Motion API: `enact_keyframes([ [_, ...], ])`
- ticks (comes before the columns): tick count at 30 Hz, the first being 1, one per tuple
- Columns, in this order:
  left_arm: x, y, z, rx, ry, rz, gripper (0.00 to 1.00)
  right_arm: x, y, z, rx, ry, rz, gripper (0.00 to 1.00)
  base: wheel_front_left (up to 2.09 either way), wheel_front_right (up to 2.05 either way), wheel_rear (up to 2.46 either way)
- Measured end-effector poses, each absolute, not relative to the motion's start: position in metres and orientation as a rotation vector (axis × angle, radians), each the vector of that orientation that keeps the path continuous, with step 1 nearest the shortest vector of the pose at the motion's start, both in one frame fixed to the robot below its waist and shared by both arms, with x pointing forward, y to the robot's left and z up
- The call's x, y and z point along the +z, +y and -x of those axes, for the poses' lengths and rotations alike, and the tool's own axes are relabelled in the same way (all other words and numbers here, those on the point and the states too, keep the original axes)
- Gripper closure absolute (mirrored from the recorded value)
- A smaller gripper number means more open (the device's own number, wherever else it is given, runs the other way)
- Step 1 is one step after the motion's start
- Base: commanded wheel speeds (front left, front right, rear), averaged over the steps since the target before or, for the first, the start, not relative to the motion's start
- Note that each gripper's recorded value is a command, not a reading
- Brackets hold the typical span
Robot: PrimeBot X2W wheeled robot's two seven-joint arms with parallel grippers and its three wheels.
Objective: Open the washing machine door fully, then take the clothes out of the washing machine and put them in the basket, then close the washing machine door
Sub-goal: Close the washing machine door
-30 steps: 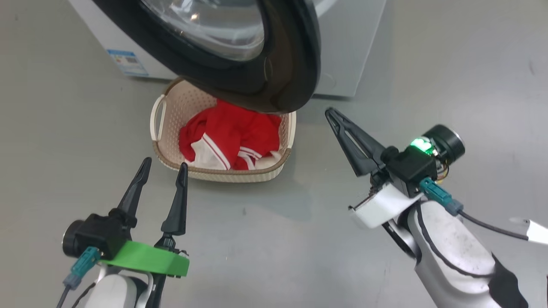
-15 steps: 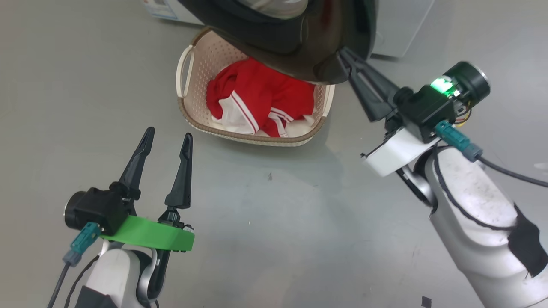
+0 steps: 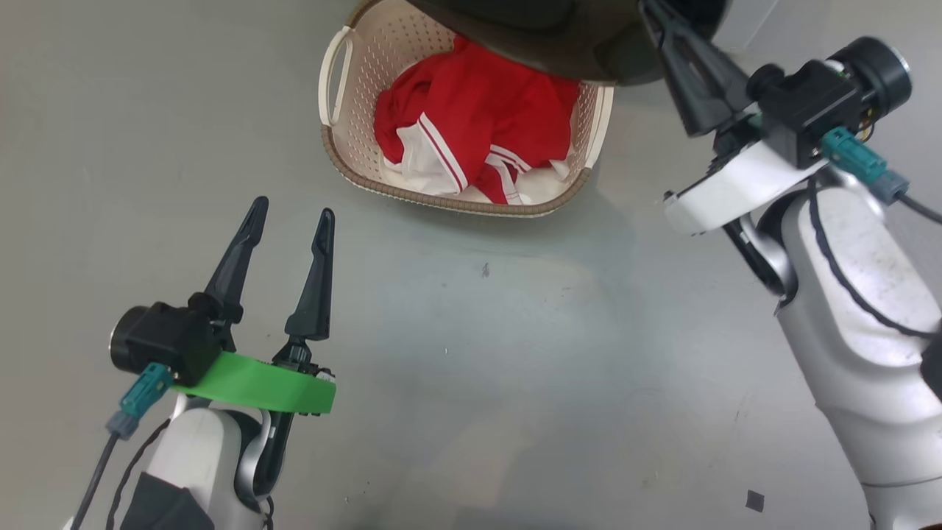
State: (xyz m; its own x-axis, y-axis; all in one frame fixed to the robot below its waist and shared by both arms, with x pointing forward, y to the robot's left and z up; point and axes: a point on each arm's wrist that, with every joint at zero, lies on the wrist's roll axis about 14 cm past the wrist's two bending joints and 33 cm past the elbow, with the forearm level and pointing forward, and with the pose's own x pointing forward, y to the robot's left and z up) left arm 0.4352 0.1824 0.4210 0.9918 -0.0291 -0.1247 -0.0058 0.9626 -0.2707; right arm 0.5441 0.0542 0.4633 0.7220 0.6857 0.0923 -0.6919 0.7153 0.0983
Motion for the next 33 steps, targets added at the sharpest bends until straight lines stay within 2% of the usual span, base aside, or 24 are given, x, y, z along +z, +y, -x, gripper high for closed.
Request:
enact_keyframes([
  [15, 0.398, 0.181, -0.457, -0.021, 0.159, 0.269, 0.00, 0.458, 0.034, -0.604, 0.690, -0.100, -0.116, 1.00, 0.00, 0.00, 0.00],
  [33, 0.381, 0.211, -0.477, 0.054, 0.164, 0.228, 0.00, 0.443, 0.033, -0.664, 0.660, -0.111, -0.077, 1.00, 0.00, 0.00, 0.00],
])
